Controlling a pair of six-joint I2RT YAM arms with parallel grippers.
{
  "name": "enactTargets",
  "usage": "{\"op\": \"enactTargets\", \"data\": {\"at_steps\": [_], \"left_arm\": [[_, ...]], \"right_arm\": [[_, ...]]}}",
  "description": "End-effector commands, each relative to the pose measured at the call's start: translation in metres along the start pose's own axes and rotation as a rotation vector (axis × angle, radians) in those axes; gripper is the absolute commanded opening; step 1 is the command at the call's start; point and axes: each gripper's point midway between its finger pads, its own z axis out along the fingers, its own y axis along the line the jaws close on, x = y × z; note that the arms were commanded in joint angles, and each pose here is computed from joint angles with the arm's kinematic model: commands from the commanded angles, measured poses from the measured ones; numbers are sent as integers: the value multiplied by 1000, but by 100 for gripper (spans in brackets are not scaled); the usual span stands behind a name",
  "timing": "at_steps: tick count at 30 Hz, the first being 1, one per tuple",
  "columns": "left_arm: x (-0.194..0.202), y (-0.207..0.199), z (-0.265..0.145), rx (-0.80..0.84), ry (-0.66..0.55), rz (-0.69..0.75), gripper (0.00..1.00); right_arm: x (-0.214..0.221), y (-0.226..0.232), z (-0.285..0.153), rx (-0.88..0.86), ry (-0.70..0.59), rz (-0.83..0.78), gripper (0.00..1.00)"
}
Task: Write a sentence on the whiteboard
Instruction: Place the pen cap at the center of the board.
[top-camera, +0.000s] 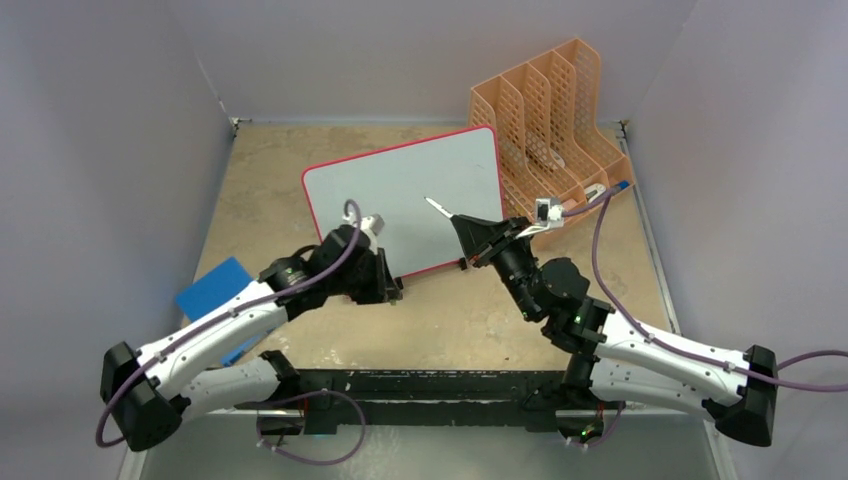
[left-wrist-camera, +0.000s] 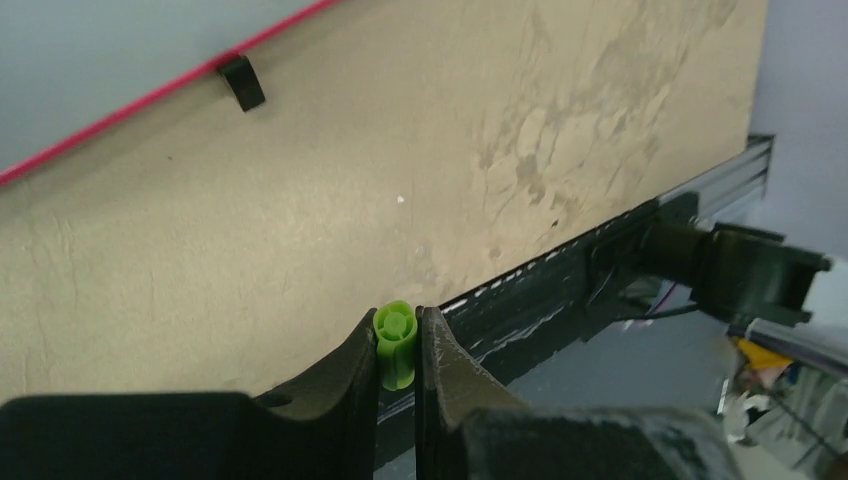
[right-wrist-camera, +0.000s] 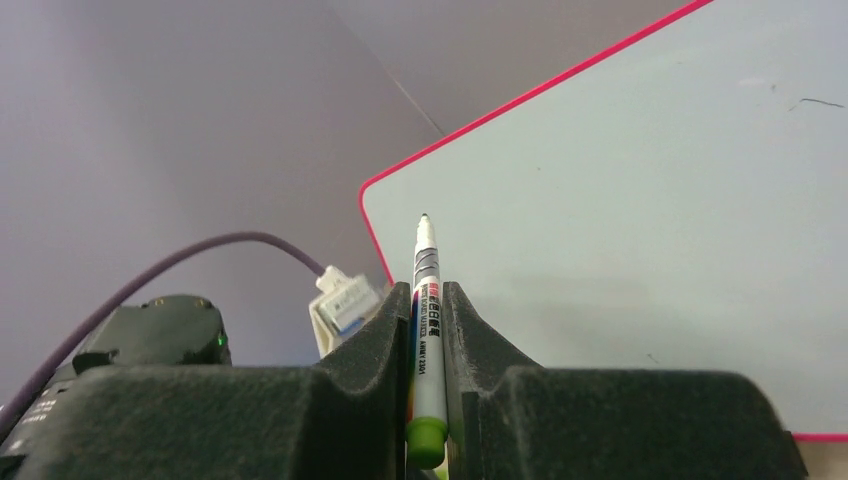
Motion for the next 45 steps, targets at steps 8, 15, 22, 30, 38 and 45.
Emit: {"op": "enactTargets", "data": {"at_steps": [8,15,22,30,38,45], "left_arm": [[40,12,31,-228,119,255,0],[65,33,50,-332,234,320,0],[76,42,69,-346,294,367,0],[88,58,86,-392,374,398,0],[89,62,89,-409,392,398,9],[90,63,89,-410,394,397,31]], "right_arm": [[-39,-13,-5,112,-106,-43,0],[-49,-25,-13,165,-137,-55,0],[-48,-26,-11,173,-137,-63,0],[-46,-23,-10,155,-132,-60,0],[-41,-21,-7,144,-124,-54,0],[-38,-21,-6,139,-114,-58,0]]}}
